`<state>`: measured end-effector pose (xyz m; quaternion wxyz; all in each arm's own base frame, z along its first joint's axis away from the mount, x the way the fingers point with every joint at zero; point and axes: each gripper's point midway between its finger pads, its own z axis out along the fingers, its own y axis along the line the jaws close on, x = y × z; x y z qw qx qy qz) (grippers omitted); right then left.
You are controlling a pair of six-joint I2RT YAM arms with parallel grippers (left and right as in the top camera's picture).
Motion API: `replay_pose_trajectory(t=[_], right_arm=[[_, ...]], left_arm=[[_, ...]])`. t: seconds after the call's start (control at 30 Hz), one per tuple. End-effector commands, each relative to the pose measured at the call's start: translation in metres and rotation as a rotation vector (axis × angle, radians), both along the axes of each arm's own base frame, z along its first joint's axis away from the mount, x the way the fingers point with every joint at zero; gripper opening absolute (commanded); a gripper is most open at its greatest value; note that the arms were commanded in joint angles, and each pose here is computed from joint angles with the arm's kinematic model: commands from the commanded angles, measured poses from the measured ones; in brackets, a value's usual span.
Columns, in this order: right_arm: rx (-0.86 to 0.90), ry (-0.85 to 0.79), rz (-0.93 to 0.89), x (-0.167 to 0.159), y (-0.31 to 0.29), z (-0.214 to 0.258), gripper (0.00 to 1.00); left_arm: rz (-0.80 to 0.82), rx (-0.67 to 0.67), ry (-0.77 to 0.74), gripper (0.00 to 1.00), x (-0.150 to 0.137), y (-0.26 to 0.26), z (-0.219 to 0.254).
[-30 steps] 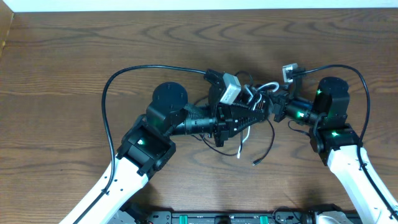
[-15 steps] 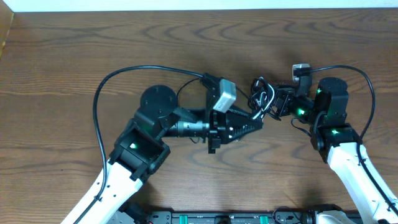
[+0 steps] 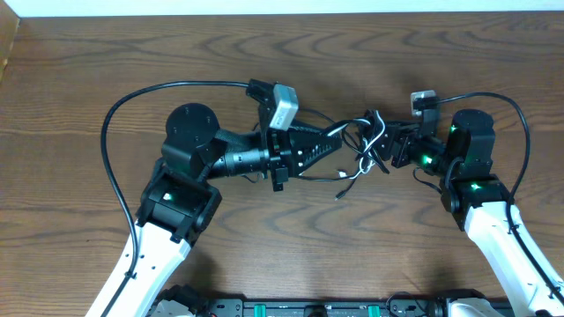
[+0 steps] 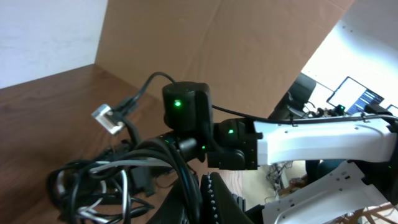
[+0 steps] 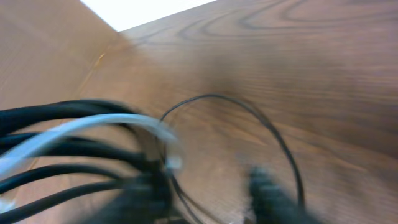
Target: Untangle cables
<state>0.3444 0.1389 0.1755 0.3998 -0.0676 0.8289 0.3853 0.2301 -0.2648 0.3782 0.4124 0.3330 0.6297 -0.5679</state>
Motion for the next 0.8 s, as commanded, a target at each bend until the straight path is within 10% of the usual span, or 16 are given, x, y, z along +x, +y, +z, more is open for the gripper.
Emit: replay_pose_trajectory(t=[0.0,0.77], right_arm=[[0.006,-0.017,0.089,-0.010,0.008,-0.003,0.01],[0.209,-0.273,0.435,-0.043,0.043,0.070,0.01]], left_arm=[[-0.016,-0.036,-0.094,0.07,-0.010,0.008,0.031],[0.349,0.113,0.213,0.11,0.055,0.059,-0.032]])
